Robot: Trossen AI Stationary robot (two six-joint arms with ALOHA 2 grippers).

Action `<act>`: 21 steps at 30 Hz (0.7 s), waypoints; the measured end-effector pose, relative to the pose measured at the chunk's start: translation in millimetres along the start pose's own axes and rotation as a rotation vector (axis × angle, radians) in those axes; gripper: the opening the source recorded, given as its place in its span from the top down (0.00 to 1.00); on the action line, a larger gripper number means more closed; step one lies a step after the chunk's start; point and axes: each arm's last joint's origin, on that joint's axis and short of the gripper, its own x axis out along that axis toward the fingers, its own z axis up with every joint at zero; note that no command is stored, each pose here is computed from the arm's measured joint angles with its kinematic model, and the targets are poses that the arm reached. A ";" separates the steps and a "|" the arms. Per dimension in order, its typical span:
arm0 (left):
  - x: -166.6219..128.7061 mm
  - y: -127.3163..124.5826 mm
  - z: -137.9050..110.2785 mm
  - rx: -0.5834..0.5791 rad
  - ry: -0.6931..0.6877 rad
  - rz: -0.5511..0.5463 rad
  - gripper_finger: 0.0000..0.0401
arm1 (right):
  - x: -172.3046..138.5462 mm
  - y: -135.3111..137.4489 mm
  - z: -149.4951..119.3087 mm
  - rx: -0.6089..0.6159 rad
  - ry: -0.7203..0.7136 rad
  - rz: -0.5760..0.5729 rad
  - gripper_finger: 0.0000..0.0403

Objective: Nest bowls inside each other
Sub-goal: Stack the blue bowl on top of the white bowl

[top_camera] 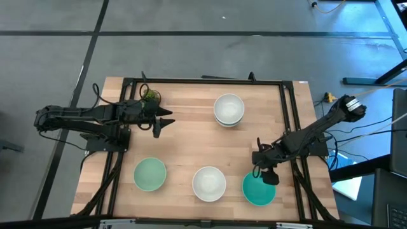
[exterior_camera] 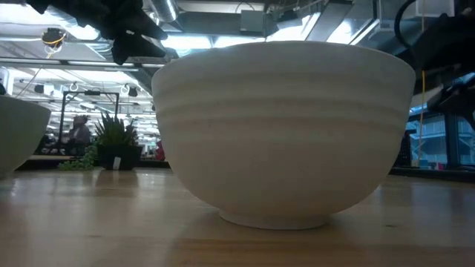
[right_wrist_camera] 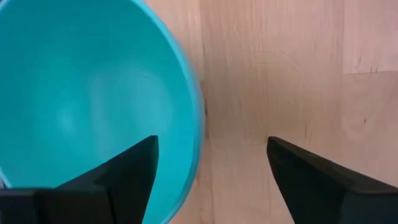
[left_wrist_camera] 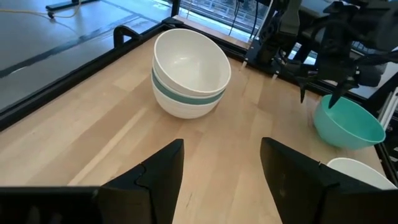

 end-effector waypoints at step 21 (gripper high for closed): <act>0.0 0.9 -2.1 -0.016 0.021 0.011 0.48 | 3.4 1.1 2.3 0.000 0.000 0.013 0.97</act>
